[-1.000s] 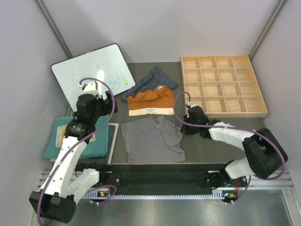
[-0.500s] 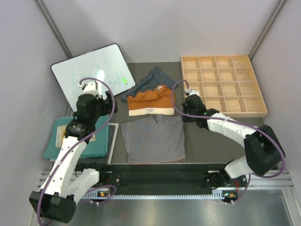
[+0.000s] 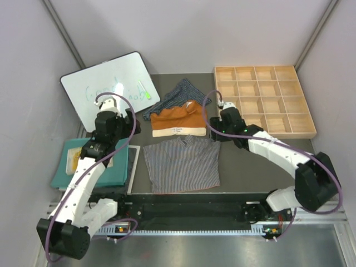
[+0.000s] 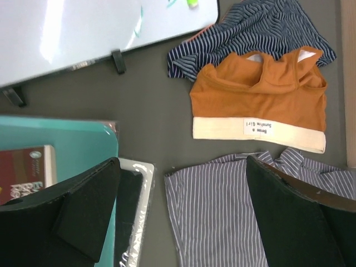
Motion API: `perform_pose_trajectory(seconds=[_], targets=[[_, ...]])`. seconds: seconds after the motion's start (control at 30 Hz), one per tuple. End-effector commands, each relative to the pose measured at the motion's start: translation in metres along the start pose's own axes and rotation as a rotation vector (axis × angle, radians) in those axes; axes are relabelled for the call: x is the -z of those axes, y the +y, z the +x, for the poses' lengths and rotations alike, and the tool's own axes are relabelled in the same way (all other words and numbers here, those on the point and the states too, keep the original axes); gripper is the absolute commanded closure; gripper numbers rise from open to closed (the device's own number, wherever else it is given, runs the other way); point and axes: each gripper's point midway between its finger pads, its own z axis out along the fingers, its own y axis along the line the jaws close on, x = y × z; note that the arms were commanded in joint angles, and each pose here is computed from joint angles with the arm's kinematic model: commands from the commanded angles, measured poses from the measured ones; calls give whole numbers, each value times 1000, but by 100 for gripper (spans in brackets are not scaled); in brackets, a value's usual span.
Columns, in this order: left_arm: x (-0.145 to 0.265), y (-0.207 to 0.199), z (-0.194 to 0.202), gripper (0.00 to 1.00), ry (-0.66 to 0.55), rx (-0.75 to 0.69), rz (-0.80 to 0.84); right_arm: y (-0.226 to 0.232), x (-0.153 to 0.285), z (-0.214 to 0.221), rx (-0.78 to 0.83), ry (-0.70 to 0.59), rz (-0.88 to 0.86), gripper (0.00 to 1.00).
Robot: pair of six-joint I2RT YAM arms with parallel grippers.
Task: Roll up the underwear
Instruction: Fold the underwear at the center of the board.
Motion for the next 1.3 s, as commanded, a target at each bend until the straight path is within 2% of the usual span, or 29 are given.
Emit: perform_pose_trajectory(seconds=[0.0, 0.07, 0.2, 0.27, 0.4, 0.53, 0.8, 1.07, 1.27], targets=[[-17, 6, 37, 5, 80, 132, -36, 23, 36, 20, -20, 36, -175, 36], [-27, 15, 54, 7, 96, 158, -76, 35, 47, 36, -47, 66, -259, 37], [-39, 26, 72, 11, 114, 163, -115, 32, 49, 84, -87, 149, -279, 40], [-46, 26, 82, 12, 138, 164, -110, 36, 51, 93, -117, 154, -311, 44], [-56, 23, 102, 23, 214, 152, -87, 36, 53, 114, -138, 182, -315, 47], [-68, 28, 127, 31, 295, 130, -101, 50, 60, 115, -147, 169, -353, 48], [-85, 31, 154, 39, 356, 126, -97, 84, 72, 112, -123, 150, -420, 50], [-93, 33, 173, 40, 402, 110, -80, 162, 87, 116, -12, 161, -525, 52], [-94, 26, 182, 43, 432, 121, -37, 197, 80, 127, 32, 212, -521, 53]])
